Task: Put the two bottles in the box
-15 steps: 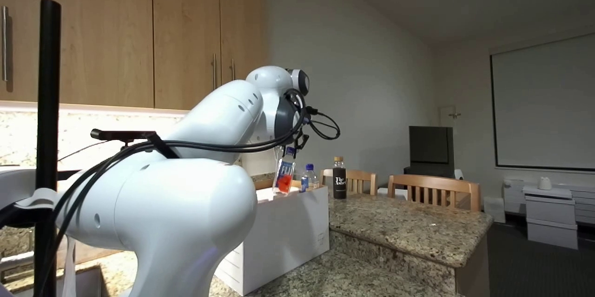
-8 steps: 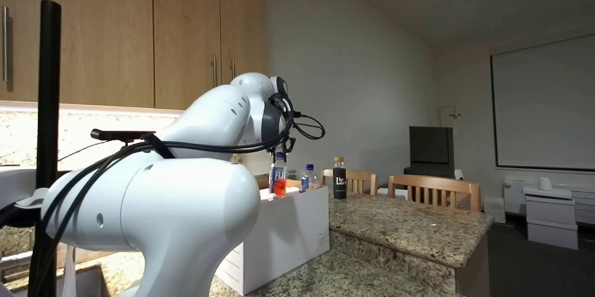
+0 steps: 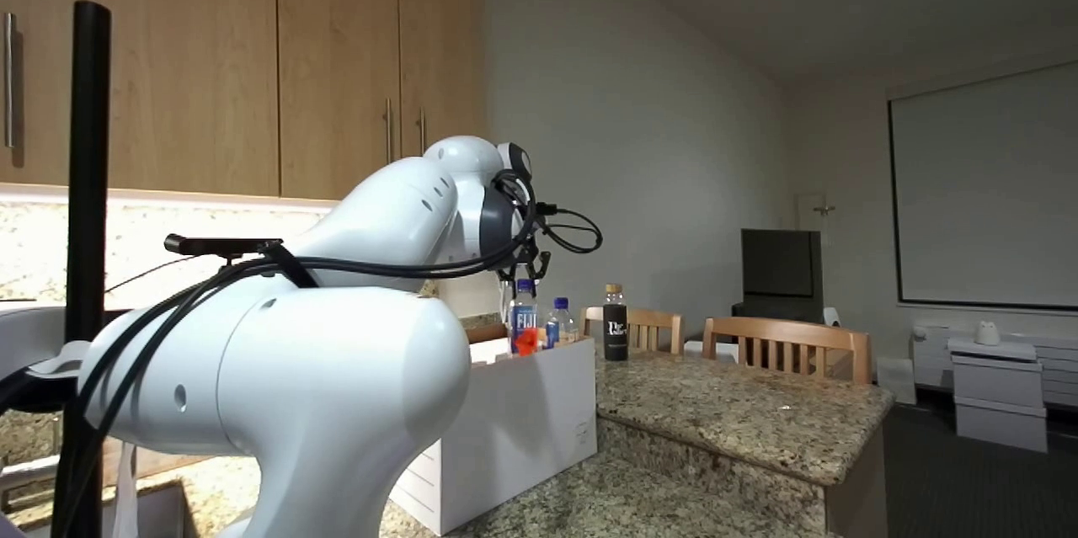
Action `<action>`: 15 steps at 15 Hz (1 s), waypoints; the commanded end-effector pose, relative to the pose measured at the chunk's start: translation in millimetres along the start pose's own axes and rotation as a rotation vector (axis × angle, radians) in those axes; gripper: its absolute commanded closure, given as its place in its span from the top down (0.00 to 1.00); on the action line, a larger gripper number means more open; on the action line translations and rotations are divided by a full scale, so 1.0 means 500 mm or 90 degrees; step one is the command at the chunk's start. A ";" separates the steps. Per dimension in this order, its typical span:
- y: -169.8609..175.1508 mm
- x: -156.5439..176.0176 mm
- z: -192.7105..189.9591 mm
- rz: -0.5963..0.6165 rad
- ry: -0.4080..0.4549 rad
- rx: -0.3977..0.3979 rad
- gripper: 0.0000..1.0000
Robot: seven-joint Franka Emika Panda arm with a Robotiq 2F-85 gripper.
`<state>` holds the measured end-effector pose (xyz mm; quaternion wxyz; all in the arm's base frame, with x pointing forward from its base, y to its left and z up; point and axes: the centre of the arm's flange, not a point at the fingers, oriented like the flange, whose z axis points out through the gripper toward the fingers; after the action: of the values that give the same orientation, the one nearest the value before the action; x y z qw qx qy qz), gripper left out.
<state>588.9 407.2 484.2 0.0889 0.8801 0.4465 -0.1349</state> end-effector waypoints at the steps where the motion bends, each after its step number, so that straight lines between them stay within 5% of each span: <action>1: 0.001 -0.119 0.099 0.034 0.016 0.015 0.17; 15: -0.003 -0.108 0.121 0.012 0.019 0.045 0.17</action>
<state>606.0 384.6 476.2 0.0639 0.8866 0.4350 -0.1440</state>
